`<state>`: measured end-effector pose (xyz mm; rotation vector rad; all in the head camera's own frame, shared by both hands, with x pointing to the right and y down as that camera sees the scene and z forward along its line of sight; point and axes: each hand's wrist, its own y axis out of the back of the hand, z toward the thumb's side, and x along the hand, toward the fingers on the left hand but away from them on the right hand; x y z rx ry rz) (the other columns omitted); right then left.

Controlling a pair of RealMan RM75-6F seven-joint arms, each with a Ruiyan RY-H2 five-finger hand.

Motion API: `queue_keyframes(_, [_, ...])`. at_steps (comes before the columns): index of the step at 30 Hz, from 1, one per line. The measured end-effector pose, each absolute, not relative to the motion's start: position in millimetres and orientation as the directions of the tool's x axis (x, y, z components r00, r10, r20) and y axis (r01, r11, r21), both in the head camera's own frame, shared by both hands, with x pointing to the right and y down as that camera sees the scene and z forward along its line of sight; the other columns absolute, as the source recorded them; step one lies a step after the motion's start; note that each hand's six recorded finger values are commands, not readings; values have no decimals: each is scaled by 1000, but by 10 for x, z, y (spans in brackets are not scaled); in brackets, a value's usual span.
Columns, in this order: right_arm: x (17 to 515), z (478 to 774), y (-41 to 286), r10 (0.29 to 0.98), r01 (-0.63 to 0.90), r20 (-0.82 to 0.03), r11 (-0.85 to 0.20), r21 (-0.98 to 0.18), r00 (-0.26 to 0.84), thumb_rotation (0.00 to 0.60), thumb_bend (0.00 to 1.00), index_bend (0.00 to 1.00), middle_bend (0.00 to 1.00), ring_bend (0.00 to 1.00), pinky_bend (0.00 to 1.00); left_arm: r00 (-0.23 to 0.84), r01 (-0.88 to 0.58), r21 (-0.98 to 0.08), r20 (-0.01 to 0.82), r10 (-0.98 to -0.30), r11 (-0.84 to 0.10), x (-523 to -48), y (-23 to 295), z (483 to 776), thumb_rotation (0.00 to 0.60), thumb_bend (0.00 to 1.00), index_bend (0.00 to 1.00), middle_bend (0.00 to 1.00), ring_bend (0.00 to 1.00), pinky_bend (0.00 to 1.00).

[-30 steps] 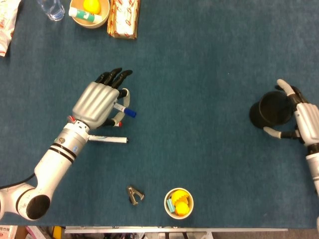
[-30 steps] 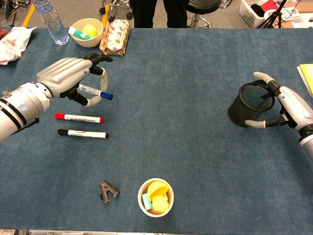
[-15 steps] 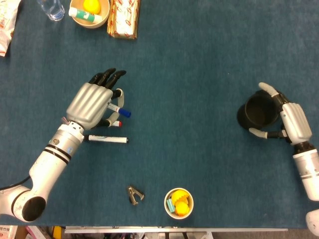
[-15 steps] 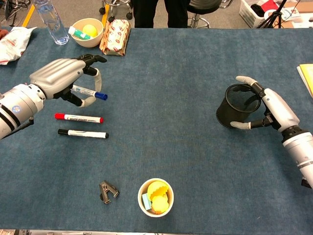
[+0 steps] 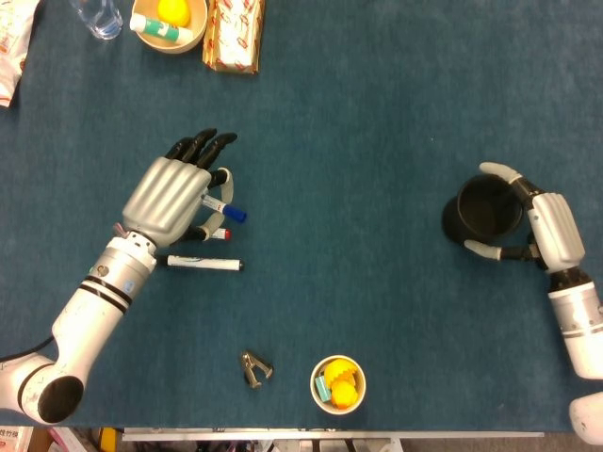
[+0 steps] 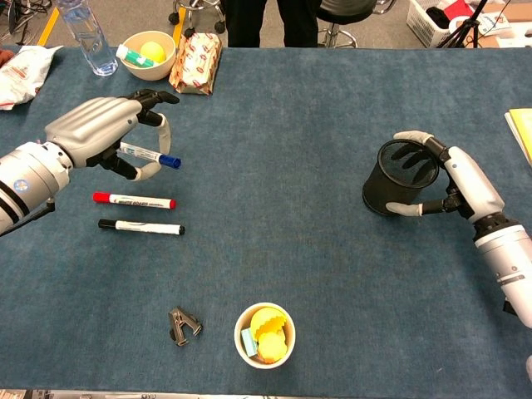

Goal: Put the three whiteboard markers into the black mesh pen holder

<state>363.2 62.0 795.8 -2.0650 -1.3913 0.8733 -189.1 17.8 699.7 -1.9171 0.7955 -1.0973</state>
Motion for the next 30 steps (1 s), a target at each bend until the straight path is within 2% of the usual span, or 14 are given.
queue_keyframes(12, [3490, 7934, 573, 932, 631, -206, -355, -690, 299, 600, 0, 428, 509, 436, 486, 482, -201, -844, 356, -800, -497, -1589, 263, 6742, 600, 343, 700, 74, 21, 145])
queue_keyframes(23, [3127, 7989, 500, 918, 660, -185, -383, -647, 351, 600, 0, 428, 509, 436, 486, 554, -292, -786, 326, -766, -546, -968, 328, 6355, 600, 343, 711, 78, 21, 145])
queue_keyframes(30, [2885, 7999, 499, 896, 651, -170, -419, -633, 411, 600, 0, 428, 509, 436, 486, 570, -358, -714, 343, -746, -602, -718, 359, 6209, 600, 343, 715, 86, 24, 145])
